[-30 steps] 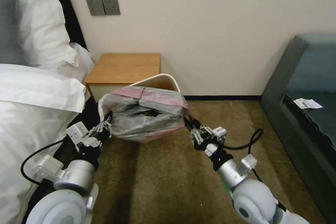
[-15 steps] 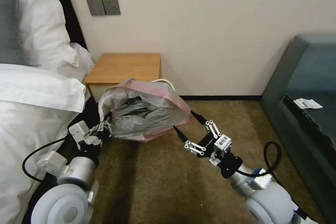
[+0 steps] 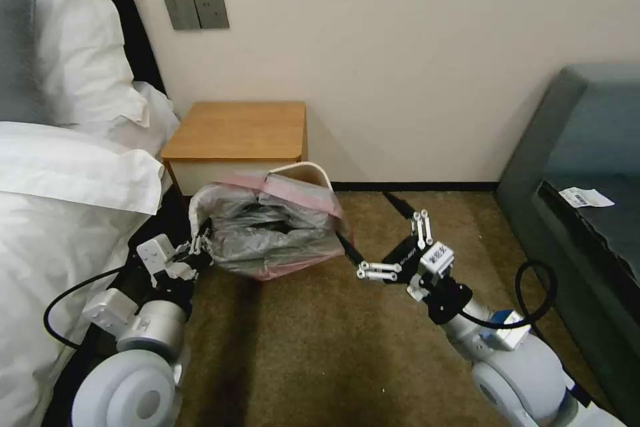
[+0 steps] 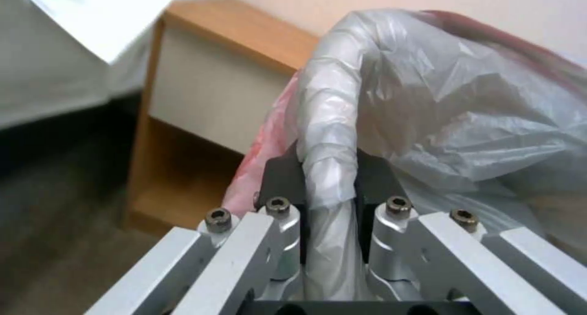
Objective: Pick up the garbage bag from the table and place it over the trash can.
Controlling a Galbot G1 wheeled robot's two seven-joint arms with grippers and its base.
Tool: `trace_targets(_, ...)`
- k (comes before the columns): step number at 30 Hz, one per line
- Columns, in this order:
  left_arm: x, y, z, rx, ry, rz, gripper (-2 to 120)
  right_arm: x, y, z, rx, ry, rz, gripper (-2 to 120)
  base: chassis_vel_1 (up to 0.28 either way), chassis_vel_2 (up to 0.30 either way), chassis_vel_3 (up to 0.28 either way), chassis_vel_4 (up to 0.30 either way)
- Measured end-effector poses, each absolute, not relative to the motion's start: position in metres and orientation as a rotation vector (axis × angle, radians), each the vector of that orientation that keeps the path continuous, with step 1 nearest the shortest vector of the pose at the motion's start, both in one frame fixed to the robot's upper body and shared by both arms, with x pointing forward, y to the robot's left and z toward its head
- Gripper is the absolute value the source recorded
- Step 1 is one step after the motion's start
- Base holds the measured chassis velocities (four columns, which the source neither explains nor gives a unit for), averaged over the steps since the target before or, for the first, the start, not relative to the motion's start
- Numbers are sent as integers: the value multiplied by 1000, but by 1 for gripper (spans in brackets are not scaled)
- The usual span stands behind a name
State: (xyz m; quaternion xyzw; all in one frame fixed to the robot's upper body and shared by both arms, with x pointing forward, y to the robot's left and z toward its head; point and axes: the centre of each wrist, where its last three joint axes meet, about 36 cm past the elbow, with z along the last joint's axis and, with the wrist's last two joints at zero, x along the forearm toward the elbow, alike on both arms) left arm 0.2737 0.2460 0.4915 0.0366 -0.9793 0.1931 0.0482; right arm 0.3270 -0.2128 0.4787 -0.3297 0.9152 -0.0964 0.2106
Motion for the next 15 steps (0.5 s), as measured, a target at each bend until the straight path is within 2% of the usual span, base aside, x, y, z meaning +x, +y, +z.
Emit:
trace_targets(6, 270, 241, 487, 146, -3026, 514, 11, 352, -206, 495, -1018, 2524, -432, 100, 0, 0, 0, 0)
trace_targets(15, 264, 236, 488, 160, -3044, 486, 11, 380, -185, 478, -1140, 2569, -508, 97, 0, 0, 0, 0)
